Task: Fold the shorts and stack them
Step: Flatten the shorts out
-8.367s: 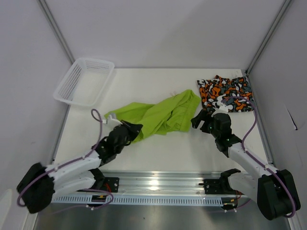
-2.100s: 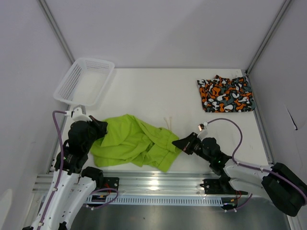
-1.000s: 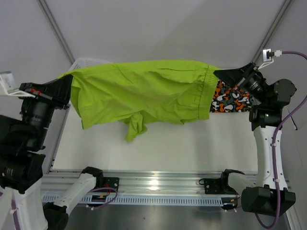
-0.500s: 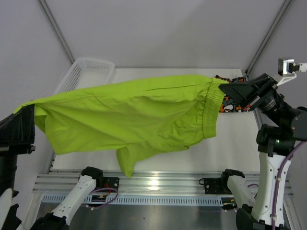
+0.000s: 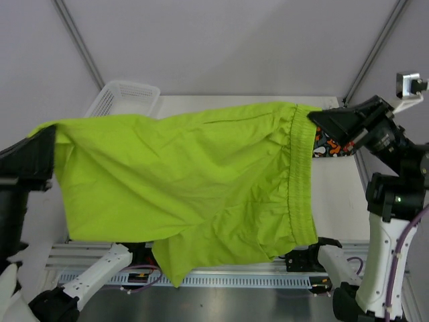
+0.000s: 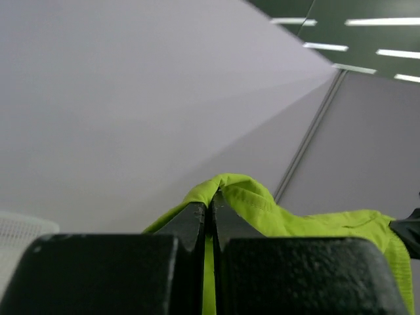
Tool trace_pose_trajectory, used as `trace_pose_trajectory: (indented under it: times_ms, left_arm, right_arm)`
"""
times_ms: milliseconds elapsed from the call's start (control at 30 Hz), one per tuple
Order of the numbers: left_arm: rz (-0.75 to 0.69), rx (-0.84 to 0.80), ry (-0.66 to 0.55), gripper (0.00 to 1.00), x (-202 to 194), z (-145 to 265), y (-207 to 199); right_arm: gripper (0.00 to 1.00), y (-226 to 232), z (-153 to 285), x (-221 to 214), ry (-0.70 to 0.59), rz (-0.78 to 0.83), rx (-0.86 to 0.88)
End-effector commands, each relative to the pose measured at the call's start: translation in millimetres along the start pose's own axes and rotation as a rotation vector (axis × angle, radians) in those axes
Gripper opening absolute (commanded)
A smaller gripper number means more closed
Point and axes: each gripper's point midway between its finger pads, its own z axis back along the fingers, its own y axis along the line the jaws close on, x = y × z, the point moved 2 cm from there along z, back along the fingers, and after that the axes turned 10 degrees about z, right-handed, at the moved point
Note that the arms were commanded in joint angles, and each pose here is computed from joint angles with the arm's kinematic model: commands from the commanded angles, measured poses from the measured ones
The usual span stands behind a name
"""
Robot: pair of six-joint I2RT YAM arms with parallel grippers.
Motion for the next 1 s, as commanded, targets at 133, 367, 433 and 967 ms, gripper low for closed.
trace_pose_trajectory:
  times_ms: [133, 367, 433, 967]
  left_arm:
    - [-0.073, 0.108, 0.101, 0.0, -57.5, -67.6, 30.5]
    - [-0.089, 0.051, 0.046, 0.0, -20.4, -76.0, 5.7]
    - [-0.079, 0.026, 0.027, 0.0, -11.0, -66.5, 0.3]
    - [0.025, -0.097, -0.071, 0.0, 38.1, 19.7, -19.6]
  right_arm:
    - [0.0, -61.2, -31.5, 15.4, -0.03, -0.073, -0.02]
    - [0.0, -56.2, -49.8, 36.7, -0.023, -0.037, 0.022]
    - [0.0, -44.8, -48.1, 41.4, -0.028, -0.016, 0.033]
    - [0.0, 74.6, 2.9, 37.5, -0.097, 0.004, 0.092]
